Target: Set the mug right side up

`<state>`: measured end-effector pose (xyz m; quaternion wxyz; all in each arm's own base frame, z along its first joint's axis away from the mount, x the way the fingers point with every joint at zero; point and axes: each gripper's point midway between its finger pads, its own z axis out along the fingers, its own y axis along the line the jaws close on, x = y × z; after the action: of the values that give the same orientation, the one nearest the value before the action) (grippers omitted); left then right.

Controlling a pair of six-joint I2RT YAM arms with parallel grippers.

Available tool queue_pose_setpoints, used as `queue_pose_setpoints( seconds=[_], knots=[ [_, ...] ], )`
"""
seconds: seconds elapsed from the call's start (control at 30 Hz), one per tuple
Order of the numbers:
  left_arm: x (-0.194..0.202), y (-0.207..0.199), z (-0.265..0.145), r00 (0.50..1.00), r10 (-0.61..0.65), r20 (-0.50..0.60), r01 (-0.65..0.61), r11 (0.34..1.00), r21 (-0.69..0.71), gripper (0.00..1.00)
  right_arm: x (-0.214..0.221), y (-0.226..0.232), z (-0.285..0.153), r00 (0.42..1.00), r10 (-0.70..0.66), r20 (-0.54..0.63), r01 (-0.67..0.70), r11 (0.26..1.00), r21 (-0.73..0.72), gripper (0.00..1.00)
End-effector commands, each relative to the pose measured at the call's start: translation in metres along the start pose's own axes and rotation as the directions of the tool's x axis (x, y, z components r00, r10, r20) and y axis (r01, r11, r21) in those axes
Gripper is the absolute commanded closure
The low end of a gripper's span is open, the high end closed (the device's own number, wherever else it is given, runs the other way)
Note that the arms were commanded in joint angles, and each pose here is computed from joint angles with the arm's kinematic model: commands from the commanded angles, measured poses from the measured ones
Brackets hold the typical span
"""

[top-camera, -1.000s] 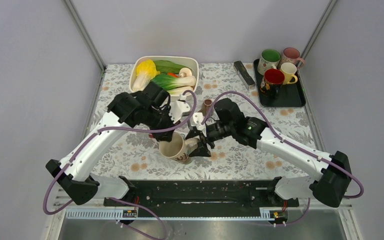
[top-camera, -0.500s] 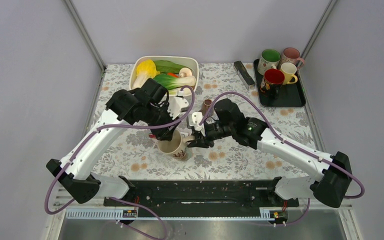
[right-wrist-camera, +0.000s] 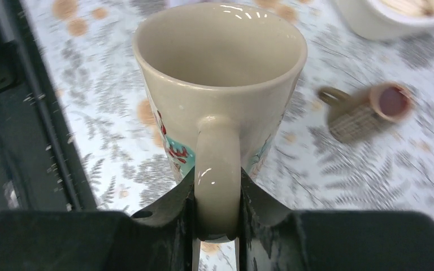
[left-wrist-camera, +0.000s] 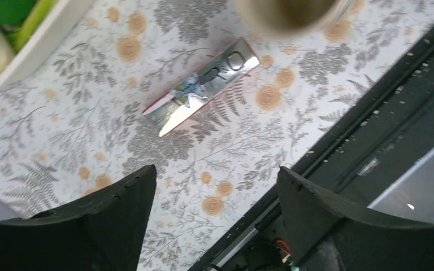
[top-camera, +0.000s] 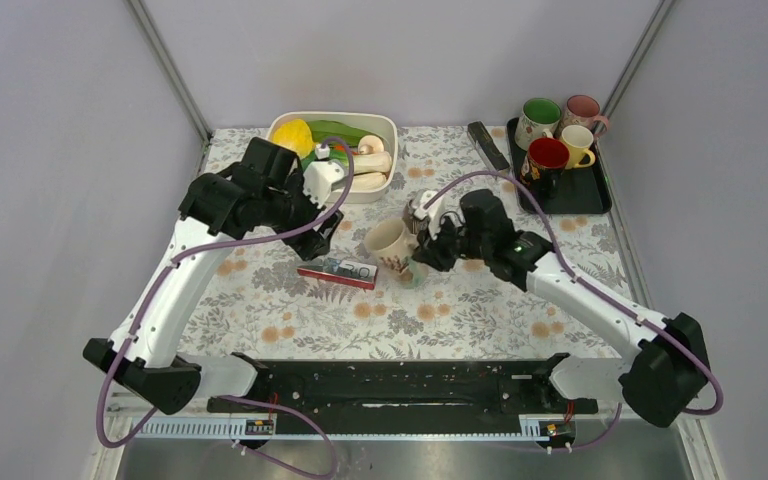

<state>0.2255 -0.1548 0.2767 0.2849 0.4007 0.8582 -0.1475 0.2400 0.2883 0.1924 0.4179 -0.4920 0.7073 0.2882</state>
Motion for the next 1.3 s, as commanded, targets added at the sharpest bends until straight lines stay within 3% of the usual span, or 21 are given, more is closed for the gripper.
queue_pose_setpoints(
  seconds=[0.0,0.13,0.27,0.37,0.53,0.63,0.8,0.93,1.1,1.27],
  knots=[
    [-0.013,0.039,-0.025,0.997,-0.016,0.078,0.034,0.974,-0.224,0.17,-0.080,-0.067,-0.066,0.948,-0.032,0.316,-0.065,0.954,0.291,1.00],
    [-0.007,0.053,-0.023,0.990,-0.090,0.104,0.113,0.962,-0.248,0.01,-0.093,-0.135,-0.137,0.882,-0.062,0.468,-0.226,0.814,0.535,1.00],
    [-0.003,0.054,-0.005,0.980,-0.131,0.147,0.159,0.968,-0.195,0.01,-0.074,-0.211,-0.218,0.851,-0.135,0.507,-0.364,0.544,0.756,1.00],
    [-0.001,0.058,0.010,0.971,-0.143,0.189,0.177,0.968,-0.176,0.01,-0.059,-0.255,-0.273,0.807,-0.197,0.556,-0.457,0.387,0.801,1.00],
    [0.006,0.064,0.031,0.960,-0.164,0.225,0.199,0.969,-0.146,0.01,-0.023,-0.311,-0.321,0.852,-0.265,0.451,-0.395,0.239,0.887,1.00],
    [0.017,0.069,0.042,0.968,-0.174,0.180,0.200,0.969,-0.143,0.01,-0.008,-0.331,-0.335,0.841,-0.343,0.418,-0.340,0.264,0.902,1.00],
    [0.033,0.079,0.048,0.972,-0.210,0.105,0.224,0.962,-0.154,0.01,0.038,-0.372,-0.355,0.845,-0.307,0.438,-0.362,0.275,0.891,1.00],
    [0.036,0.092,0.049,0.961,-0.259,0.095,0.272,0.949,-0.162,0.01,0.076,-0.400,-0.337,0.877,-0.233,0.421,-0.336,0.332,0.882,1.00],
    [0.032,0.103,0.046,0.955,-0.281,0.096,0.294,0.940,-0.173,0.01,0.106,-0.415,-0.329,0.904,-0.187,0.384,-0.308,0.335,0.890,1.00],
    [0.024,0.109,0.043,0.954,-0.277,0.110,0.294,0.939,-0.181,0.01,0.137,-0.423,-0.313,0.952,-0.119,0.282,-0.220,0.374,0.901,1.00]
  ],
)
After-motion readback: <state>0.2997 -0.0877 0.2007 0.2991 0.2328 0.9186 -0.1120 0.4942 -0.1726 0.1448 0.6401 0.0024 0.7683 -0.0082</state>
